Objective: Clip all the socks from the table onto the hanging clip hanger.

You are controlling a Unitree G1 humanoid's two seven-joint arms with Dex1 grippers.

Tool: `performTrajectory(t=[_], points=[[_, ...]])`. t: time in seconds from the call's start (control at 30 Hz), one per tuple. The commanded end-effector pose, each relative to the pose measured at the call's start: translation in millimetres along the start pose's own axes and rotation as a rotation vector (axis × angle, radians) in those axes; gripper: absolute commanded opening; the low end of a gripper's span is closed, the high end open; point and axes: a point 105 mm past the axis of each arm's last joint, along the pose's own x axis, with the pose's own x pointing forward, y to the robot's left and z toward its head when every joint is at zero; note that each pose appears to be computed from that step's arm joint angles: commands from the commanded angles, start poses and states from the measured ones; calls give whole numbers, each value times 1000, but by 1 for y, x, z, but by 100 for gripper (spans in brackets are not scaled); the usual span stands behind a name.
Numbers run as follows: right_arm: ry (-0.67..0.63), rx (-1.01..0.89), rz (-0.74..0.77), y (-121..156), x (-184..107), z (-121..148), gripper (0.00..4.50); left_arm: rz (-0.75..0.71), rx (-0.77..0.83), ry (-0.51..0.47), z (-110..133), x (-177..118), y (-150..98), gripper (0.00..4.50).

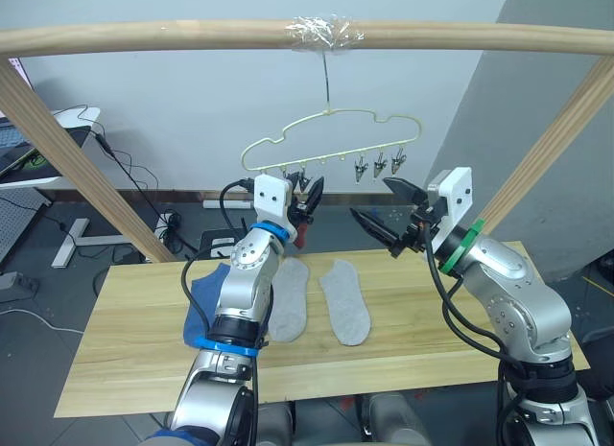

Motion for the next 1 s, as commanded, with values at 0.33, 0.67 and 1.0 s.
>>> performTrajectory(t=[0.33,0.67,1.0], points=[[-50,-35,-24,-3,-3,14,450,-4,17,-47,13,8,1,269],[-51,-32,-18,-2,-2,15,450,5,19,-44,13,7,3,269],[-49,-31,-11,-1,-1,14,450,19,3,-51,14,6,6,269]])
